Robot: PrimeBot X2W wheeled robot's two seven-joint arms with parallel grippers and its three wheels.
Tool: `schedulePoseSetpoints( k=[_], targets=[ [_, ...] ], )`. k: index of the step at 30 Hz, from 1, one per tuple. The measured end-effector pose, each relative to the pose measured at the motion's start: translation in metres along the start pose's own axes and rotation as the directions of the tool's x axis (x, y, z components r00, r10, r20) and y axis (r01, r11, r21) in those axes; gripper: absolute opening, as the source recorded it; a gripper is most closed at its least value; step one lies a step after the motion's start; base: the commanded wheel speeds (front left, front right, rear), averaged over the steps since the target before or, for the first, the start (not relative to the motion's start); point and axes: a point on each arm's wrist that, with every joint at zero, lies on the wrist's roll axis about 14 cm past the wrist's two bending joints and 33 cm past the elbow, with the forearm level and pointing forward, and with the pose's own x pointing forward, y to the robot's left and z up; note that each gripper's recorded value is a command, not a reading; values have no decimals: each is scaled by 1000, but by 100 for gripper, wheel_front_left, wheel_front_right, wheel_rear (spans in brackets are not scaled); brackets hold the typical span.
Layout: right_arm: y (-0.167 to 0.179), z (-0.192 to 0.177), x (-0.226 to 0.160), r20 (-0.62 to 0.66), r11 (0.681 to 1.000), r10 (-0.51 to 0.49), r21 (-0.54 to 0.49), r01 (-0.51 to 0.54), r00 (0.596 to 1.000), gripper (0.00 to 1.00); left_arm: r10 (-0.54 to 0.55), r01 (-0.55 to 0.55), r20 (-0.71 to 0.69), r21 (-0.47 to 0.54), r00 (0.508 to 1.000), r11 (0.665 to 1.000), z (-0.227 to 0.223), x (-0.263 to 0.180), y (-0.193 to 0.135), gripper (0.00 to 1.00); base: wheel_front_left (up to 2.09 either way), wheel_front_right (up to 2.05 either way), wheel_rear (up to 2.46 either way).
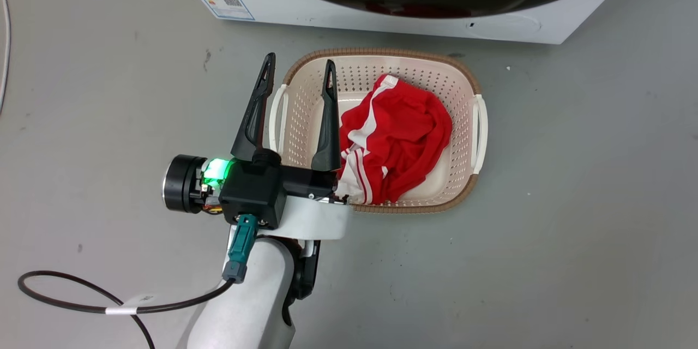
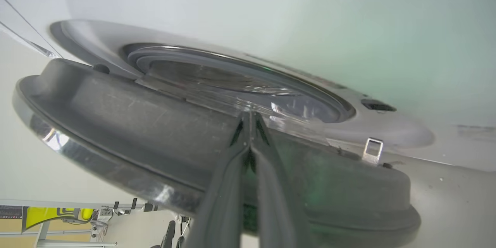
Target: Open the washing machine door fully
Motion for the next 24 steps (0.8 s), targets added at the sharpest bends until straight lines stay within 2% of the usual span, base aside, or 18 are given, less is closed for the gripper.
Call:
schedulePoseSetpoints(
  k=[11,24],
  targets=[
    [24,-47,-23,-151,998,55,32,-51,987,0,-5,5,40,-1,999,1000,25,-8,0,100,0,0,0],
    [71,-108,-51,-301,986,168,69,-155,939,0,12,-11,55,-8,998,1000,46,-37,10,100,0,0,0]
  ],
)
